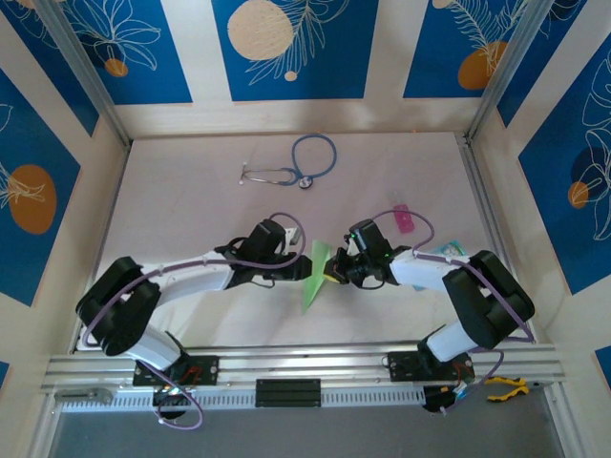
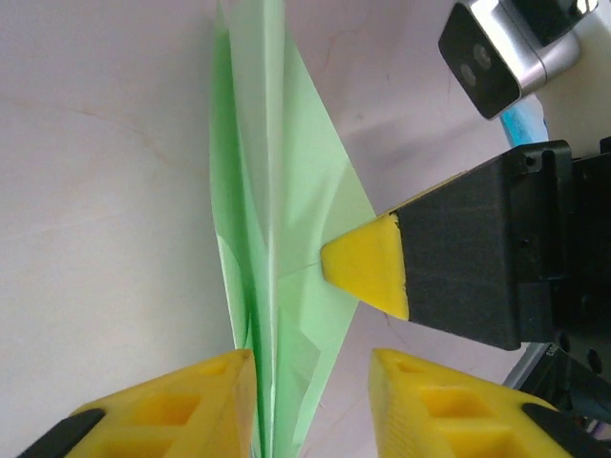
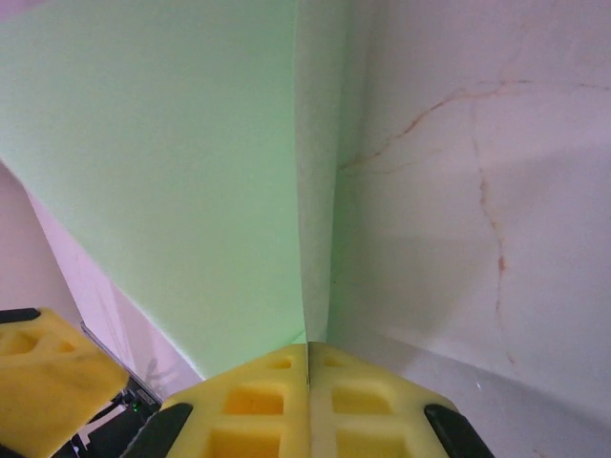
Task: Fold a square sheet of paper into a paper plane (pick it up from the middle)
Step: Move a paper plane to the center of the table.
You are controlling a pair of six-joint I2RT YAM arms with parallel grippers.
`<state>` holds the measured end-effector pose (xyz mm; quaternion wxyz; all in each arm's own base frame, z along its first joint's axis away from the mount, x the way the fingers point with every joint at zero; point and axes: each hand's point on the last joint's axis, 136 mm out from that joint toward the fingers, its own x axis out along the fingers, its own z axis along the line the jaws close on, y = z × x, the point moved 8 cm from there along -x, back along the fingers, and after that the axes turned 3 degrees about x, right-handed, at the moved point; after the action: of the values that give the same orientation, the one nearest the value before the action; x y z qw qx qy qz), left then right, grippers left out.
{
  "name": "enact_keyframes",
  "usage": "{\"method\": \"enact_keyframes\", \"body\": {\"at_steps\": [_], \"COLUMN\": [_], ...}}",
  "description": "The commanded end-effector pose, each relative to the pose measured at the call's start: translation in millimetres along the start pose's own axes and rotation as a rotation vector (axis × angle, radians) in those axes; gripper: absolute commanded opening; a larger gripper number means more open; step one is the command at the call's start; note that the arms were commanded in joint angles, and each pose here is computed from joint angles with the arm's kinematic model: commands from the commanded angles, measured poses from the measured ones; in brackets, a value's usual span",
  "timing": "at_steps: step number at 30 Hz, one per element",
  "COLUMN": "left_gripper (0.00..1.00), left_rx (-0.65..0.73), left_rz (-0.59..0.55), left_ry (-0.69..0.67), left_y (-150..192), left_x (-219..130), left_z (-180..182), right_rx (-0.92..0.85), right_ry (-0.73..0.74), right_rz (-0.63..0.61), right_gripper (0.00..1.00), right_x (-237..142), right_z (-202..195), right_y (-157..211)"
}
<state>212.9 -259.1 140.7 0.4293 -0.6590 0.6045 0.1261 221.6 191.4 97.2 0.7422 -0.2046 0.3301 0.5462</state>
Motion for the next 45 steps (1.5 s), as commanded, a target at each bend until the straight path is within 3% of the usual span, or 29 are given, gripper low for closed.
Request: {"method": "enact_keyframes", "body": {"at_steps": [1, 7, 12, 18, 32, 45], "left_gripper": [0.37, 0.37, 0.39, 0.38, 0.39, 0.25], "left_rx": [0.008, 0.012, -0.013, -0.005, -0.010, 0.002], "left_rz": [0.021, 0.036, 0.065, 0.063, 0.098, 0.108], "left_ry": [-0.055, 0.005, -0.048, -0.007, -0.053, -0.013], "left_y": [11, 15, 16, 17, 19, 18], "left_x": [-2, 1, 7, 9, 13, 15], "left_z": [8, 3, 9, 4, 9, 0], "right_rx": [0.007, 0.007, 0.012, 0.012, 0.013, 0.013], "right_ry": [-0.028, -0.015, -0.009, -0.004, -0.005, 0.002], "right_rz": [0.002, 0.010, 0.014, 0.021, 0.026, 0.028], "right_gripper": [0.04, 0.03, 0.03, 0.03, 0.03, 0.03], "right_x": [-3, -2, 0, 3, 5, 7], "right_z": [10, 13, 12, 11, 12, 15], "right_y": [0, 0, -1, 0, 0, 0]}}
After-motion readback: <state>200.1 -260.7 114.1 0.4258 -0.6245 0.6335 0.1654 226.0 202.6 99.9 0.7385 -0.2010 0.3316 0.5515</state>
